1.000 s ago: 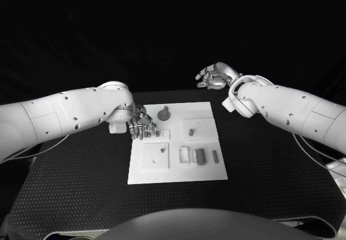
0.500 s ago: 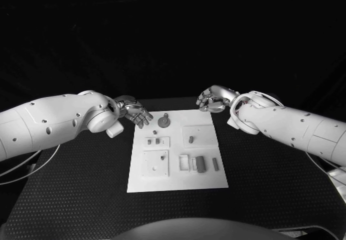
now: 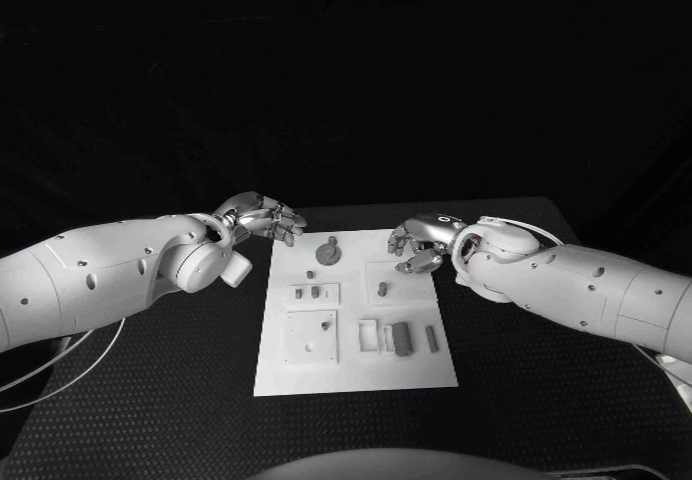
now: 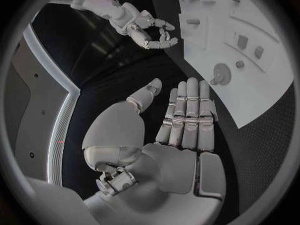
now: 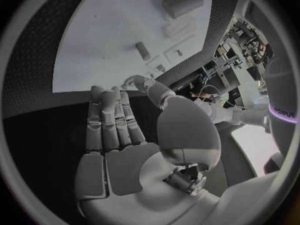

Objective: Assemble the parts on the task board

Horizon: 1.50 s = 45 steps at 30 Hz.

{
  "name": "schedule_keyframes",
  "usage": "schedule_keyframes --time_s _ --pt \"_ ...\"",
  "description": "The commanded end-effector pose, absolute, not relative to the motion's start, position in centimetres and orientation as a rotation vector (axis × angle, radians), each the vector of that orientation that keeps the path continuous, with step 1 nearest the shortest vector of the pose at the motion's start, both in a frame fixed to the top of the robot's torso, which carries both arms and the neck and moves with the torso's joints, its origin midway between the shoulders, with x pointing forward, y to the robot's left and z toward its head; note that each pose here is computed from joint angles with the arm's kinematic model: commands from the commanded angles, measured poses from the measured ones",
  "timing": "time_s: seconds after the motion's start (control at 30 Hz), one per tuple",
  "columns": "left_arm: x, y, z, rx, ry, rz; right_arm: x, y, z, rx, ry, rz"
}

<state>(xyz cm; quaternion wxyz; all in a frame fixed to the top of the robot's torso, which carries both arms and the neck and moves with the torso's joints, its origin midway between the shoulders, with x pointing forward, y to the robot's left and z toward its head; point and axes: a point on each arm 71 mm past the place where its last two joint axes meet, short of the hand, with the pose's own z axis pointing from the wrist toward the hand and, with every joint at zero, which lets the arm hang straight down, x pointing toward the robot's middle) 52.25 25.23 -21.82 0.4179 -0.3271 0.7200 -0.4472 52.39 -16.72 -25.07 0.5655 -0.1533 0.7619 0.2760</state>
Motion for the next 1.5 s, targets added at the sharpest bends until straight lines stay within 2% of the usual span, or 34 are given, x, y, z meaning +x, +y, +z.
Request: schedule_keyframes --time_s 0.03,0.27,0.73,1.2,1.5 --pt "52.5 25.5 -21.6 -0.890 1.680 -1.195 51.9 -16.3 -25.8 -0.456 1.790 0.590" --pt "52.7 25.5 -21.8 -0.908 1.670 -1.209 51.3 -15.4 -27.2 -0.502 1.804 0.582" --pt "52.9 25.2 -21.9 -0.923 1.682 -1.217 50.2 -13.7 -28.3 -0.536 1.801 0.626" --pt "53.0 25.2 -21.9 -0.944 1.681 -1.222 49.8 -13.1 -28.5 -0.545 1.788 0.649" --pt "53.0 25.3 -22.0 -0.957 1.689 -1.223 50.0 -13.4 -28.5 -0.546 1.781 0.627"
